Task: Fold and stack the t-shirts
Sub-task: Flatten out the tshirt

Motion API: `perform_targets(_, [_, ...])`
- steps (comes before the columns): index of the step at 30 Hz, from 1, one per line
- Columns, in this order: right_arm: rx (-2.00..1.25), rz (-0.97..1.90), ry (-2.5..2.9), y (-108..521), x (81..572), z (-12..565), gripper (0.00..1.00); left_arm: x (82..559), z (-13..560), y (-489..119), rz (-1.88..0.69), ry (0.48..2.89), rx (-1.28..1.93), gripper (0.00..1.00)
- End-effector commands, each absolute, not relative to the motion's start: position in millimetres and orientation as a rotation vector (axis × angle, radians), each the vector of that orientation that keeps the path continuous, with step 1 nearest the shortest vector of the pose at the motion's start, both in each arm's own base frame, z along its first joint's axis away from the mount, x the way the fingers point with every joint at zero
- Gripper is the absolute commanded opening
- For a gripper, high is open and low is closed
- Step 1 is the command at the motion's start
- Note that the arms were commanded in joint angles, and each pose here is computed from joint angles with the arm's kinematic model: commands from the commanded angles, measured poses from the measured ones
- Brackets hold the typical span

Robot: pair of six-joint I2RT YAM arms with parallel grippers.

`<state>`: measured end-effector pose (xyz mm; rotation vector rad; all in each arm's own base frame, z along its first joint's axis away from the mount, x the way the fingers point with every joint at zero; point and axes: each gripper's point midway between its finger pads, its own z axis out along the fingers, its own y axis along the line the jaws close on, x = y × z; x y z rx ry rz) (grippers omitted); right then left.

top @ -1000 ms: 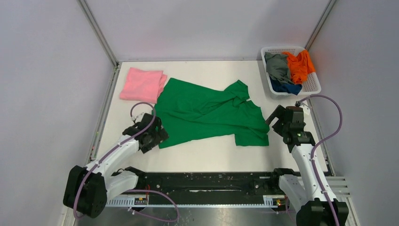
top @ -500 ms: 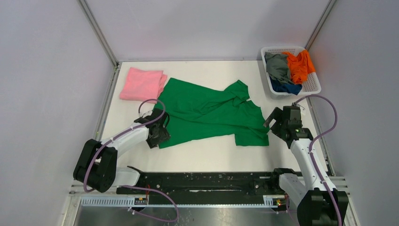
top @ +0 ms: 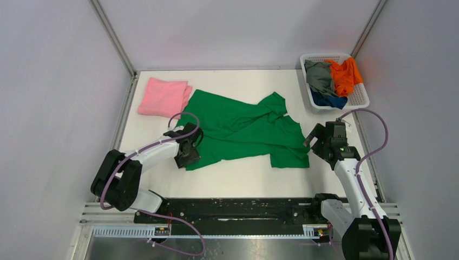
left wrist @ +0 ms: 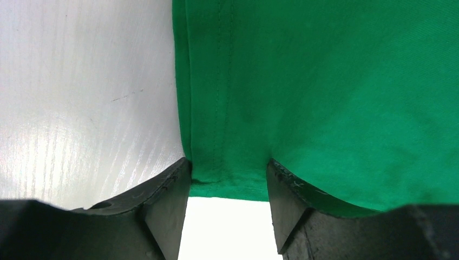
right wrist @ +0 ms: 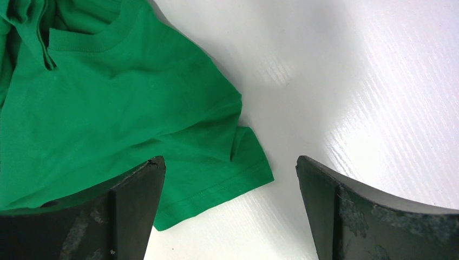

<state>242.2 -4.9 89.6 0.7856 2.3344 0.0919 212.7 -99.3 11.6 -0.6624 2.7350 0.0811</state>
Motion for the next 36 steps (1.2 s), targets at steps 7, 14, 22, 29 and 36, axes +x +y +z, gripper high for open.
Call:
perform_targets(7, [0.790, 0.044, 2.302, -13.3, 249.4, 102.9, 1.00, 197.0, -7.4, -112.4, 0.185, 2.847, -0.543, 0.35])
perform_targets(14, [0.790, 0.040, 2.319, -12.9, 248.6, 100.6, 1.00, 195.4, -8.3, -120.2, 0.250, 2.868, -0.420, 0.00])
perform_targets(22, [0.728, 0.170, 2.432, 10.8, 238.0, 97.7, 1.00, 211.1, 37.8, -72.8, 0.382, 2.627, -0.526, 0.00])
perform_targets(29, [0.552, 0.077, 2.556, 37.5, 193.7, 85.9, 1.00, 223.2, 53.4, -36.8, 0.311, 2.496, -0.693, 0.00])
perform_targets(36, [0.430, 0.123, 2.702, 83.4, 148.7, 54.5, 0.96, 222.3, 48.4, -47.8, 0.203, 2.512, -0.675, 0.00])
